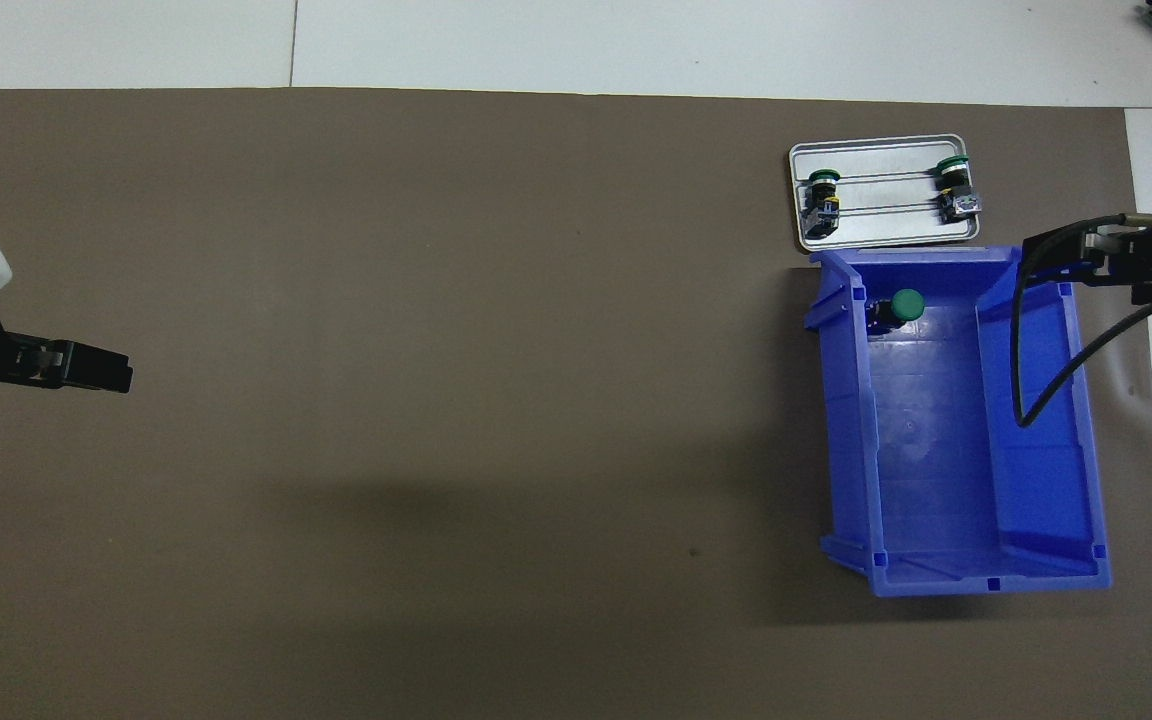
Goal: Place and press button with both arms
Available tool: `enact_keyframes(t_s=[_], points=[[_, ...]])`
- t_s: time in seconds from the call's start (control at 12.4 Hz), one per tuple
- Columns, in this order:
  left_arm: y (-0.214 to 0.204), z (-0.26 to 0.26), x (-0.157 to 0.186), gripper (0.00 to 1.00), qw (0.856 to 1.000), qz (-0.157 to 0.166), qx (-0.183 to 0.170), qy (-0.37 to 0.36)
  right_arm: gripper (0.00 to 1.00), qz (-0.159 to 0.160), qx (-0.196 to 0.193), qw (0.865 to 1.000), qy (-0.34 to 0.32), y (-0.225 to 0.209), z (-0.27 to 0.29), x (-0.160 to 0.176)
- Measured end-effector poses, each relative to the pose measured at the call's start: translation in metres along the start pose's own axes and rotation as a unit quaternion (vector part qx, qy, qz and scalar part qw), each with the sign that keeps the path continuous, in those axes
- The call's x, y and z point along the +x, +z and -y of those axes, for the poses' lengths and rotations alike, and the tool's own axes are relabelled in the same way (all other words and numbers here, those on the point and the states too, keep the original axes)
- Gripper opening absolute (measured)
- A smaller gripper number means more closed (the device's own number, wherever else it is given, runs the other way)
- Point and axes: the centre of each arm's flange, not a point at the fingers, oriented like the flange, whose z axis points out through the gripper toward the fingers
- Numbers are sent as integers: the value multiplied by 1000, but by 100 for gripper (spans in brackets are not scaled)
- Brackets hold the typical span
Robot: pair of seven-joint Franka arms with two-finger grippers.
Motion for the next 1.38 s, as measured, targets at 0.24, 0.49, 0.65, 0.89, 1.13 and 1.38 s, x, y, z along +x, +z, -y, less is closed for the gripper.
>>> enact_keyframes(t_s=[0.24,0.49,0.65,0.89,1.13,1.38], points=[[0,0,0,100,1000,0,0,0,100,19,-4,1000,-1,4,0,-4],[0,0,0,100,1000,0,0,0,100,26,-5,1000,-1,5,0,-6],[0,0,0,100,1000,0,0,0,100,26,-5,1000,-1,4,0,-6],[0,0,0,100,1000,0,0,0,100,24,-5,1000,-1,3,0,-6],[0,0,0,100,1000,0,0,0,100,23,-4,1000,-1,1,0,-6],[0,0,0,100,1000,0,0,0,100,22,0,1000,-7,0,7,-7]])
